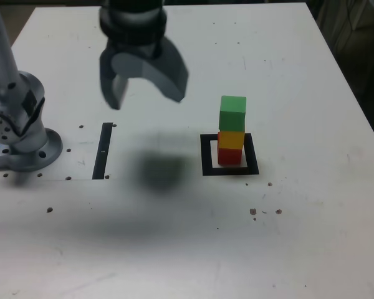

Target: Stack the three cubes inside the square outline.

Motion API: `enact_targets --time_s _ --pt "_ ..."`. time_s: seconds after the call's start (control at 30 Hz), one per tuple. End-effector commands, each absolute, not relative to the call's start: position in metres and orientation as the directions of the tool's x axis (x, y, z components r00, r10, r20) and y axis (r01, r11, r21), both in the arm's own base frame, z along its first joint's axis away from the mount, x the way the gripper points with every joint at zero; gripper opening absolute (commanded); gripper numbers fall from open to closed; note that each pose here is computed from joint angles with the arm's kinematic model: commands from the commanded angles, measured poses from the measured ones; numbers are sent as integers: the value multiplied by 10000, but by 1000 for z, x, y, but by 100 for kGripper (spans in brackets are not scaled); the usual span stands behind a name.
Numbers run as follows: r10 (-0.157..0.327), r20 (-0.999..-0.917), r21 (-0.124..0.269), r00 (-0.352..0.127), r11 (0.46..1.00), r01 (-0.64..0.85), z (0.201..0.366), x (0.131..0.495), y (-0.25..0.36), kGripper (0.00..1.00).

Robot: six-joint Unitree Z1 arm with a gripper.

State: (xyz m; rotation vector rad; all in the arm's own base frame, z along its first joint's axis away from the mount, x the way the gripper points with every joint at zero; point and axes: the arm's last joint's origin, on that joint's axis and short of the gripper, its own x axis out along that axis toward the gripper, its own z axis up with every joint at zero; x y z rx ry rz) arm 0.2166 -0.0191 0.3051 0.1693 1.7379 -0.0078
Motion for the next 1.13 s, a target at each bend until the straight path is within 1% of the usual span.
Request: enact_targets --time_s 0.0,0.23,0.43,0.57,0.7,0.87,1.1 --pt "1027 -9823 863 -1564 9904 1084 303 208 -18 99" --pt "908 -9796 753 -1793 9929 917 285 184 -16 99" --pt "744 -9760 606 -2048 9955 725 259 165 -13 99" --pt "658 -9756 536 -2094 9966 633 245 155 -13 99" --pt "580 -9769 479 -2055 9974 537 233 148 -12 99" --pt "537 -9784 459 -1997 9980 437 224 142 -12 99" --pt "518 -9794 451 -1953 9982 384 222 139 -12 99"
